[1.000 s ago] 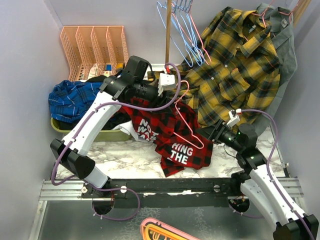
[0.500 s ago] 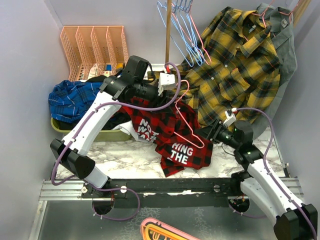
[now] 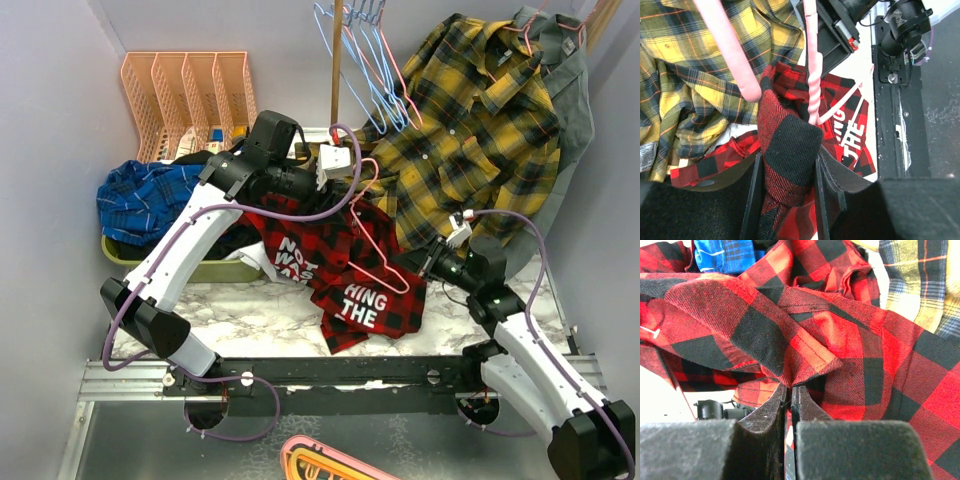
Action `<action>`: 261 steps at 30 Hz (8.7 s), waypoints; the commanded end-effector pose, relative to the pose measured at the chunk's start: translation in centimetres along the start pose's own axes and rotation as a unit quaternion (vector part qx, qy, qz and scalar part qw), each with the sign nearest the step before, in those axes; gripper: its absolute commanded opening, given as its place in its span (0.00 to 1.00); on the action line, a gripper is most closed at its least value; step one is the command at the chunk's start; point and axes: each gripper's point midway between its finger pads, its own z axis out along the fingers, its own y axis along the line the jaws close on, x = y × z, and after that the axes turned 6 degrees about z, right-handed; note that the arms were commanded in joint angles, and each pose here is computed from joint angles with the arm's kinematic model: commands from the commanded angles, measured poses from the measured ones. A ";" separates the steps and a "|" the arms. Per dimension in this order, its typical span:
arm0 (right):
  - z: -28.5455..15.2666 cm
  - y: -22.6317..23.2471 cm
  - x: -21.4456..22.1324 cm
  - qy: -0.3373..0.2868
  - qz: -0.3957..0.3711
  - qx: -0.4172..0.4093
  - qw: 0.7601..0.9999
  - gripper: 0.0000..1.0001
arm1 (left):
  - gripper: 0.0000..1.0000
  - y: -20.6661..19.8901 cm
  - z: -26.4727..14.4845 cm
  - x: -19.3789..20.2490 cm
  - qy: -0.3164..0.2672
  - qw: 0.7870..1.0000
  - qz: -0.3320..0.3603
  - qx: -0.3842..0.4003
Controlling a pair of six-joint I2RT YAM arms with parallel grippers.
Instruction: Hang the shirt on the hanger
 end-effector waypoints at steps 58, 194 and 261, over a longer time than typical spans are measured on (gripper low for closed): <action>-5.6 19.4 -5.5 0.016 -0.153 -0.195 0.969 0.99 | 0.00 5.9 1.1 -5.2 -0.049 0.988 -0.001 -0.145; -6.6 14.2 -1.2 -0.052 -0.351 -0.208 0.912 0.01 | 0.99 9.8 -12.6 7.7 0.157 0.952 0.058 -0.258; -4.7 12.9 -36.6 -0.292 -0.412 0.234 0.831 0.01 | 0.99 8.4 -22.4 0.3 -0.048 0.871 -0.208 -0.442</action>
